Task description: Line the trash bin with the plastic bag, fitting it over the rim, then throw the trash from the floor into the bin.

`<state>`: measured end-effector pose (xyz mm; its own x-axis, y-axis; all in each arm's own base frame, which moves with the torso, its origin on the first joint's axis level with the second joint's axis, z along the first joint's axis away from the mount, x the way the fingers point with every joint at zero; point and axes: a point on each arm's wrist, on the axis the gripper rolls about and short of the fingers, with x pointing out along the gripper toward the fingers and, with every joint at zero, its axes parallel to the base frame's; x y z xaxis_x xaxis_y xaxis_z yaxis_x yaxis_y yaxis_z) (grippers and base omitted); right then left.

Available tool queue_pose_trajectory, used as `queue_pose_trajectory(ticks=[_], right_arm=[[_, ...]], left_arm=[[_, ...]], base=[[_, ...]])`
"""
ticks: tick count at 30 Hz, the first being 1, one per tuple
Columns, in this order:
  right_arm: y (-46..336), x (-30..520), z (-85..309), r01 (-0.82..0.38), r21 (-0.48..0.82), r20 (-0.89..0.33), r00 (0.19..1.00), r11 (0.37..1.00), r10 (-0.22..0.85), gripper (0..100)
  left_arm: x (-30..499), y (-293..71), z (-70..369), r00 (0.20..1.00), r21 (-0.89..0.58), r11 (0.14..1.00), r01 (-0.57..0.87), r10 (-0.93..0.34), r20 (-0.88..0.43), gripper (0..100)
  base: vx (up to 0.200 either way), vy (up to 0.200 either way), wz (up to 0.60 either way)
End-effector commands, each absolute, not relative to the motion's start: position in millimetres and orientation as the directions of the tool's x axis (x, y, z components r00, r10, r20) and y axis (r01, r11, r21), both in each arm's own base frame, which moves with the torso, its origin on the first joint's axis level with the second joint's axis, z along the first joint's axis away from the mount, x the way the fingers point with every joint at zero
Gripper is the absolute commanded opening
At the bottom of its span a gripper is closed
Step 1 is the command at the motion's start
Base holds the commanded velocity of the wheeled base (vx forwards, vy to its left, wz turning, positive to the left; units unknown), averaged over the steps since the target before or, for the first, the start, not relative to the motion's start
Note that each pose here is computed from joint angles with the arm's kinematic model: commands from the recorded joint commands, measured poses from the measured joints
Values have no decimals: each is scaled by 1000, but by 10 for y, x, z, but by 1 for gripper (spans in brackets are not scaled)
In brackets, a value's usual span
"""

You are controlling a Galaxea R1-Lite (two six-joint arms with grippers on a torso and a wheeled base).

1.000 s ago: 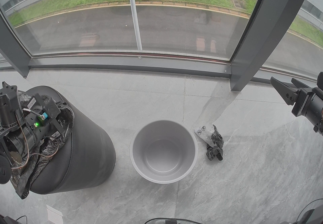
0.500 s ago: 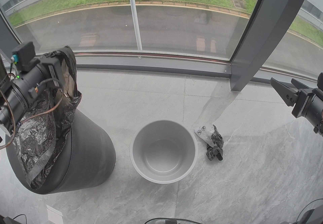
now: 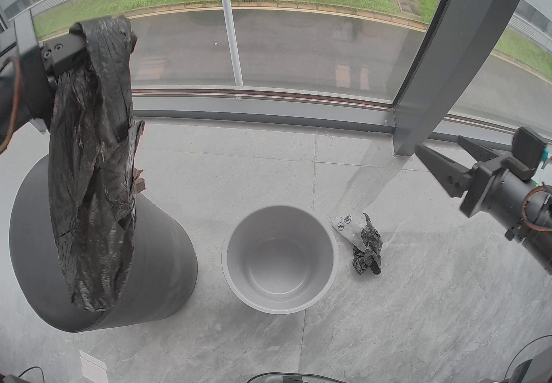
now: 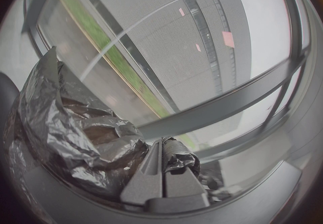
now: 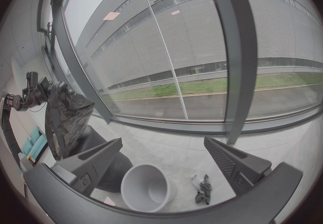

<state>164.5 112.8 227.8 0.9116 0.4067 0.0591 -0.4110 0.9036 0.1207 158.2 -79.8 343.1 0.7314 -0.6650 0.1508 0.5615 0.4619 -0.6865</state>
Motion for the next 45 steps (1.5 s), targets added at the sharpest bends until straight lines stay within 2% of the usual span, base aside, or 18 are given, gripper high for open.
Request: queue_pose_trajectory(ticks=[1, 4, 8, 10, 14, 18, 24, 35, 40, 45], right_arm=[[2038, 1917, 1920, -499, 102, -26, 864, 861, 503, 100], [2268, 1938, 1842, -525, 104, -19, 848, 845, 530, 100], [2368, 1923, 1783, -545, 102, -25, 835, 832, 550, 100], [2467, 1897, 1716, -564, 97, -44, 821, 820, 570, 100], [2544, 1875, 1635, -579, 89, -67, 808, 810, 585, 100], [2712, 1792, 1469, -619, 78, -106, 775, 782, 623, 100], [2936, 1694, 1357, -660, 95, -100, 738, 745, 667, 100], [3153, 2064, 1101, -593, 77, -122, 793, 802, 598, 100], [3173, 2271, 1052, -523, 73, -109, 842, 849, 528, 100], [3161, 2366, 1081, -505, 72, -94, 855, 860, 510, 100]], left_arm=[[1582, -822, 3762, 656, -767, 310, 562, -732, 185, 0], [1745, -999, 3790, 715, -786, 339, 518, -676, 180, 0], [1773, -1165, 3743, 746, -792, 367, 488, -646, 160, 0], [1848, -1332, 3645, 762, -765, 430, 479, -636, 119, 0], [1919, -1397, 3580, 768, -761, 452, 466, -633, 95, 0], [1941, -1469, 3542, 753, -763, 445, 469, -652, 83, 0], [1921, -1589, 3527, 722, -764, 426, 485, -688, 75, 0], [1744, -1637, 3585, 678, -762, 383, 523, -728, 99, 0], [1721, -1618, 3594, 674, -762, 378, 527, -731, 104, 0], [1665, -1605, 3623, 664, -762, 362, 537, -738, 117, 0]], base=[[0, 0, 0], [0, 0, 0], [0, 0, 0], [0, 0, 0], [0, 0, 0], [0, 0, 0], [0, 0, 0], [0, 0, 0], [0, 0, 0], [0, 0, 0]])
